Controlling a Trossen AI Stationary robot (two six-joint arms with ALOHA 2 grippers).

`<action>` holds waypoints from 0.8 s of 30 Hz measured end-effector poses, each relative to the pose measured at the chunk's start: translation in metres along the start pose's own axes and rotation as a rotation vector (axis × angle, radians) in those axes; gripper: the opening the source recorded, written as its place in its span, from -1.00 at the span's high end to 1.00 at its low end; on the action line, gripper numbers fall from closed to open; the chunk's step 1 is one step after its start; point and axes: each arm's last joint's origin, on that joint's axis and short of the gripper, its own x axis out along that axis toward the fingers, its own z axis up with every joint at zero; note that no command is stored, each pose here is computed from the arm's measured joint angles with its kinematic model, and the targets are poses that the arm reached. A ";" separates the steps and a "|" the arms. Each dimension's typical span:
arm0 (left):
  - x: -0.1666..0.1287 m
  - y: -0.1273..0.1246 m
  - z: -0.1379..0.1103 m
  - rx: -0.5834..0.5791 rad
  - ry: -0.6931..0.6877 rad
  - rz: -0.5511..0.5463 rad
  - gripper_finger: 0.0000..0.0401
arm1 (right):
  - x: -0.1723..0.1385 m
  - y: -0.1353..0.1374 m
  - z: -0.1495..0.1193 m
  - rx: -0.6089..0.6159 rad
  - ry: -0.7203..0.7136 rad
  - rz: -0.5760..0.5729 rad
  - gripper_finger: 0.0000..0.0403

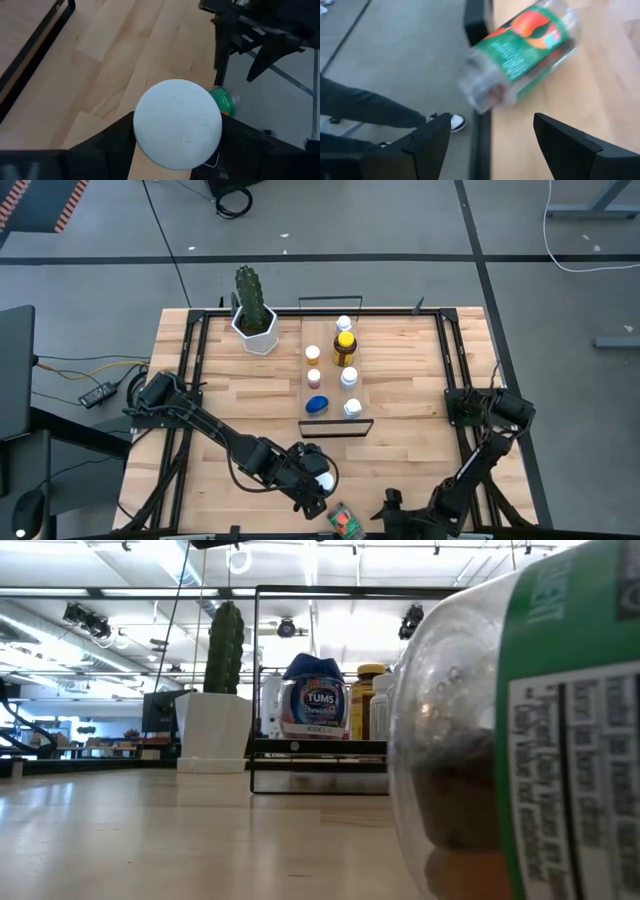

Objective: Pick and place medicine bottles onto shelf by color
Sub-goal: Close the lid of the green medicine bottle

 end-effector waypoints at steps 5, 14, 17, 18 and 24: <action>0.000 0.000 0.000 0.000 -0.002 0.001 -0.25 | 0.008 -0.010 0.009 0.012 -0.004 -0.034 -0.45; 0.000 0.000 0.000 -0.001 -0.012 0.009 -0.24 | 0.005 -0.003 0.004 -0.021 0.052 0.038 -0.45; 0.000 0.001 0.002 -0.003 -0.027 0.020 -0.24 | 0.002 -0.001 0.001 -0.030 0.031 0.025 -0.45; 0.001 0.002 0.002 -0.005 -0.029 0.023 -0.23 | 0.003 -0.001 0.000 -0.030 0.020 0.019 -0.45; 0.001 0.003 0.004 -0.026 -0.033 0.026 -0.22 | 0.030 0.003 -0.015 -0.023 0.047 0.039 -0.45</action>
